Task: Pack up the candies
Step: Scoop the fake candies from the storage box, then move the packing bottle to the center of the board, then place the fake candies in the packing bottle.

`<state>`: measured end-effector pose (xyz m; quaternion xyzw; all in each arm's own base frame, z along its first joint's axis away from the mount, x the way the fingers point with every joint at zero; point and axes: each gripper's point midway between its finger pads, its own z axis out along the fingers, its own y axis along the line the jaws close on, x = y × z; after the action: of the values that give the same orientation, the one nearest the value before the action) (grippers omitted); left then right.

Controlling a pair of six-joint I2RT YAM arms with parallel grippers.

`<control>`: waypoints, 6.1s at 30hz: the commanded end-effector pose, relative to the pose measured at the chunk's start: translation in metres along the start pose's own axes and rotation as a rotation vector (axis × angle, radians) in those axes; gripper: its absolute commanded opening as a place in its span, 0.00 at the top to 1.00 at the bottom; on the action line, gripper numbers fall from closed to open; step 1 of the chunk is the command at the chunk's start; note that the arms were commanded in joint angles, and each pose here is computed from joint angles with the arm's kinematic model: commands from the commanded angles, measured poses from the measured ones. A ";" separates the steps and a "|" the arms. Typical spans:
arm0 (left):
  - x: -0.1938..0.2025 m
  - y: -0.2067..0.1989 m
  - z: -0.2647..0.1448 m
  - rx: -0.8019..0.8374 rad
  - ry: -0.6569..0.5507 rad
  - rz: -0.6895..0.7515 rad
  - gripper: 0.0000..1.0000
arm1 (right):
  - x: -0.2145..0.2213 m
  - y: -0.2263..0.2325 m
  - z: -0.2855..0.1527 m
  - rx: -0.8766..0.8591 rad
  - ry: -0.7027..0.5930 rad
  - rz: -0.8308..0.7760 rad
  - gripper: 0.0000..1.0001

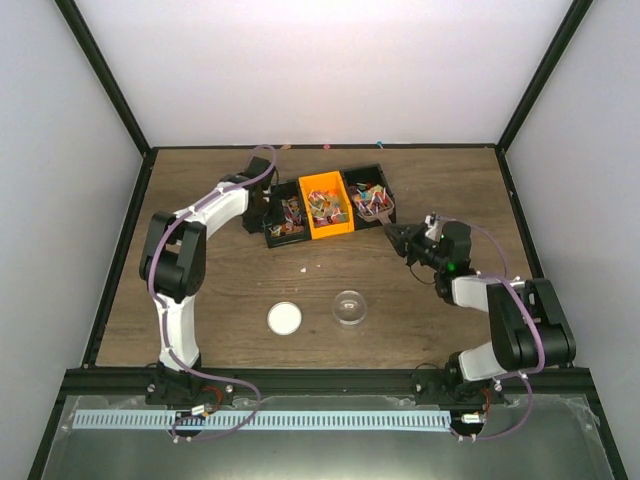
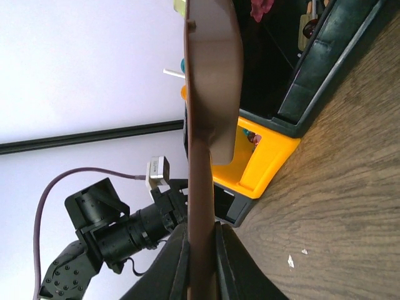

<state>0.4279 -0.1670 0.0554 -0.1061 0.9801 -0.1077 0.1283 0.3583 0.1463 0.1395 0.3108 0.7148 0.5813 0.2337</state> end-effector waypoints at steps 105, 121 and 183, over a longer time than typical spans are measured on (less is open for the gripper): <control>0.054 -0.029 -0.083 0.201 0.020 0.256 0.36 | 0.130 0.009 -0.106 -0.105 0.366 -0.289 0.99; 0.054 -0.031 -0.063 0.228 0.038 0.236 0.36 | 0.115 -0.008 -0.101 0.097 0.339 -0.380 0.99; 0.042 -0.009 -0.031 0.265 0.068 0.181 0.36 | 0.115 0.021 -0.075 0.504 0.391 -0.699 0.99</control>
<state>0.3719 -0.1768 0.0755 -0.0004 0.9699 -0.2176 0.1096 0.2279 0.1770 0.1664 -0.0024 0.9233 0.3384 0.1817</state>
